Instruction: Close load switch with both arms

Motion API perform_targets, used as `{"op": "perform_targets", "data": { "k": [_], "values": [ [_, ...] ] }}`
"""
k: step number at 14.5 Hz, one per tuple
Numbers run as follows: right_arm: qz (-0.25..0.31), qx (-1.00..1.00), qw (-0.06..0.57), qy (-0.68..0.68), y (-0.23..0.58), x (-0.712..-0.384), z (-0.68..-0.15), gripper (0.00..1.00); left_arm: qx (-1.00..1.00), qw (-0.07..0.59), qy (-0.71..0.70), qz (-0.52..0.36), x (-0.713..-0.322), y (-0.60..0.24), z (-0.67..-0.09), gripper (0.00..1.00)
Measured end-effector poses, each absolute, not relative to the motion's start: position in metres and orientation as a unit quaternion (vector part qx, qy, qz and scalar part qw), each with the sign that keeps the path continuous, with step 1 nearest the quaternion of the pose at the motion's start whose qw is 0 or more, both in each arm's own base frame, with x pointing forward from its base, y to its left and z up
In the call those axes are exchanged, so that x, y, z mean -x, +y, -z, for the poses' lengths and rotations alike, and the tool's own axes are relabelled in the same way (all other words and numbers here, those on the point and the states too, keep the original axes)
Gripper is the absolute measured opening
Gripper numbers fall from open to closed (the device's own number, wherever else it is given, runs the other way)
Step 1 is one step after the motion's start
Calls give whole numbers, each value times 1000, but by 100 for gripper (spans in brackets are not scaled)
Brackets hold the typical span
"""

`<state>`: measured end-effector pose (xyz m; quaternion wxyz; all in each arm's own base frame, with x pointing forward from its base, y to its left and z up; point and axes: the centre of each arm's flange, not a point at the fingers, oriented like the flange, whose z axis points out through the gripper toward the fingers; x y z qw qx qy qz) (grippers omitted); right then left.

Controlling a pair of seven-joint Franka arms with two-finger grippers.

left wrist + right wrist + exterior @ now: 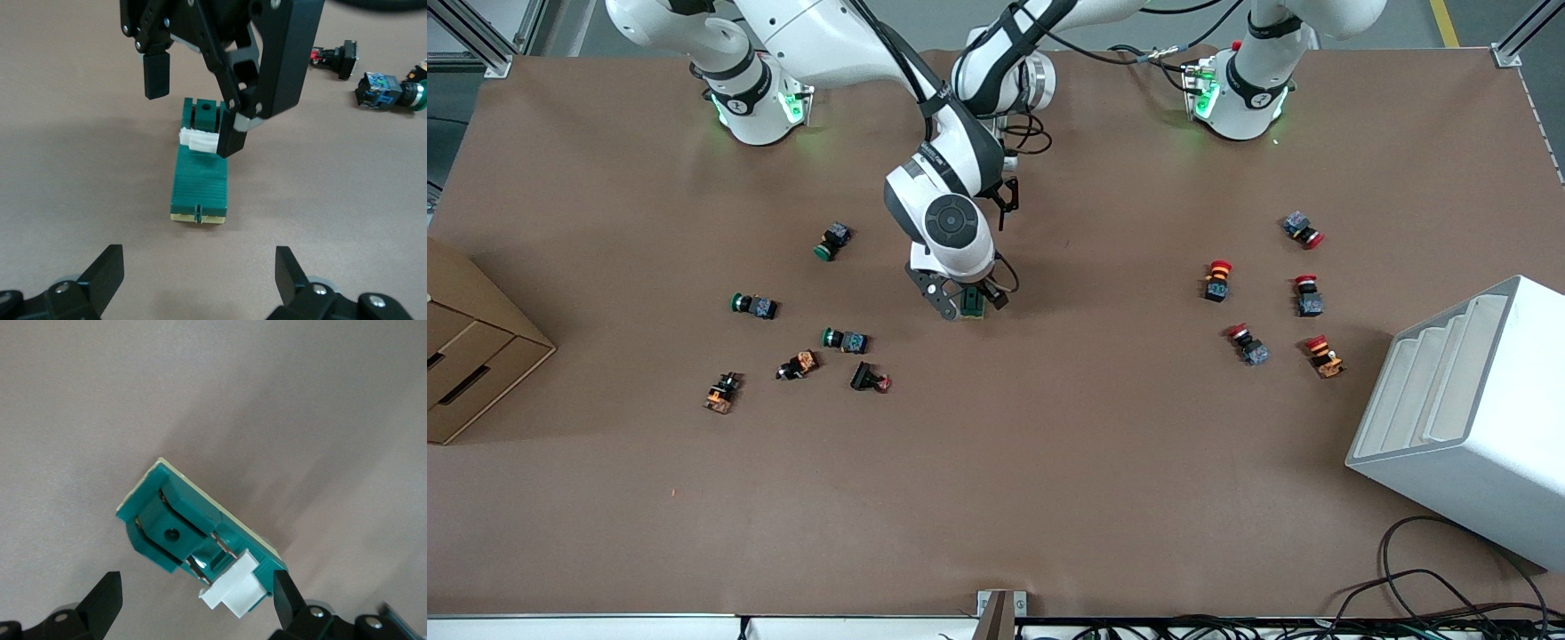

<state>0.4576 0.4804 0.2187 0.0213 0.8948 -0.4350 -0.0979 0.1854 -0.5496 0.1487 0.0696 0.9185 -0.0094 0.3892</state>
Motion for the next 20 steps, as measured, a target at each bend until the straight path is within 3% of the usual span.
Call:
{"op": "perform_targets", "data": {
  "k": [5,13,20],
  "values": [
    [99,-896,25,-432,490,-447,-217,100,-898,49,-28,-435,-195,-542,-110,100],
    [89,-896,19,-435,491,-446,-190,100,-891,43,-36,-450,-200,-546,-107,100],
    [79,-893,4,-442,490,-460,-206,100,-883,27,-41,-466,-197,-548,-97,100]
  ]
}}
